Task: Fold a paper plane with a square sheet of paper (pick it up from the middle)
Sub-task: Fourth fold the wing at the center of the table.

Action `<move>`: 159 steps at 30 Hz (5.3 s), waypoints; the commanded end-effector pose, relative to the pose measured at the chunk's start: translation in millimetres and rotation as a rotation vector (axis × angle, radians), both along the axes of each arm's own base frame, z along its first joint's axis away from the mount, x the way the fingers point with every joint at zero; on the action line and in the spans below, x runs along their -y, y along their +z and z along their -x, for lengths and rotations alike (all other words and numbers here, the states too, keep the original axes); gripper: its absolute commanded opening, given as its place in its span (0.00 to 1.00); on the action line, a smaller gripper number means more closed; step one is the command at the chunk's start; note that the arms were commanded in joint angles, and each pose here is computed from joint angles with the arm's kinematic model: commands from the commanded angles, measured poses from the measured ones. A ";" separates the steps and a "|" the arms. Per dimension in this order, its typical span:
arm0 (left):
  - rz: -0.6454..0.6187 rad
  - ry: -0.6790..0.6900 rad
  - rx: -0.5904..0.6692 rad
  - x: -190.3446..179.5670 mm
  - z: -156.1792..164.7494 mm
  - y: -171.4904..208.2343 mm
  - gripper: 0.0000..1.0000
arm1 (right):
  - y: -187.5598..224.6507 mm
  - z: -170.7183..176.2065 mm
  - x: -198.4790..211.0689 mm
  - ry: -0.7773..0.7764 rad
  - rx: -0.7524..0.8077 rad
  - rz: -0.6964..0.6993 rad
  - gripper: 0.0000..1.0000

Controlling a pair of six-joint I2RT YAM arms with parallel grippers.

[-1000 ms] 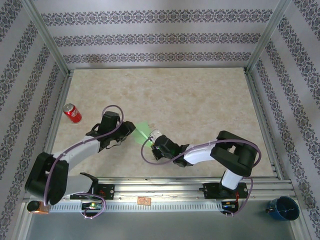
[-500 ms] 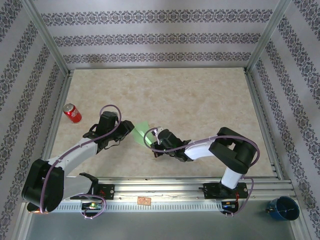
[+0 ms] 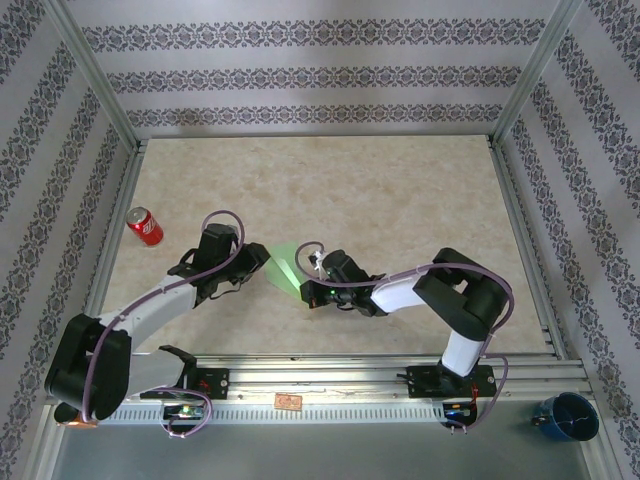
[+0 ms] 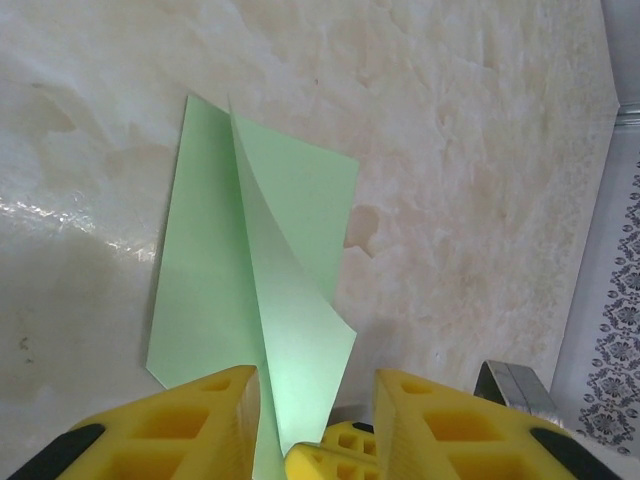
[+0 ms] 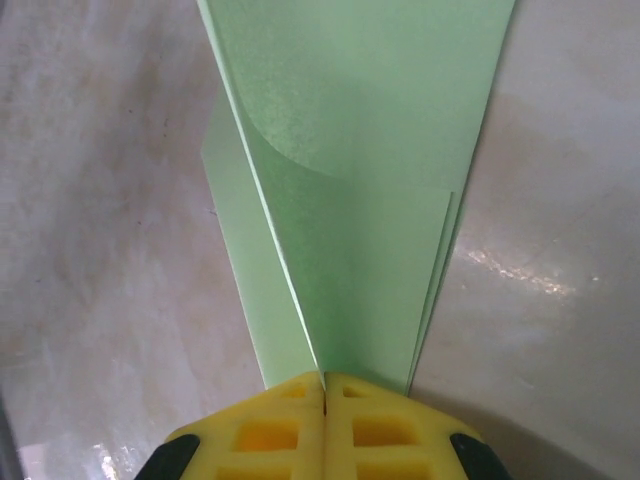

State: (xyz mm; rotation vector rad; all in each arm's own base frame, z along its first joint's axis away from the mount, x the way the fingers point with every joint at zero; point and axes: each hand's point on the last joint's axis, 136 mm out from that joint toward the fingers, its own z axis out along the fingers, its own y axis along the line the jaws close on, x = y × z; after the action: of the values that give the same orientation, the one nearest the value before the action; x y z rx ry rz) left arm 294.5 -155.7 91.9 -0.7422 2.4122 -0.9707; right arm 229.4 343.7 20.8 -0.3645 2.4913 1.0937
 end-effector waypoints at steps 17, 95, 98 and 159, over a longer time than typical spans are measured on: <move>0.070 -0.044 0.001 12.6 -6.8 -7.1 0.29 | -4.7 -0.9 25.3 -0.073 0.005 0.027 0.00; 0.004 -0.012 -0.144 36.9 22.8 -87.7 0.03 | -8.9 30.2 36.0 -0.070 -0.092 -0.005 0.01; -0.001 -0.015 -0.152 36.4 25.1 -90.0 0.02 | -6.1 29.9 35.3 -0.077 -0.098 -0.014 0.02; 0.117 -0.246 0.133 92.7 0.8 -27.5 0.03 | -19.8 33.0 41.0 -0.136 -0.225 -0.010 0.01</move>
State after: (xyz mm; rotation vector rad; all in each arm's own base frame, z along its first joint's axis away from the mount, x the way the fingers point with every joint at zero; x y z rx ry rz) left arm 282.7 -233.8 45.7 -0.4902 2.4616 -1.1539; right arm 202.5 311.3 18.7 -0.1008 2.5851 1.1929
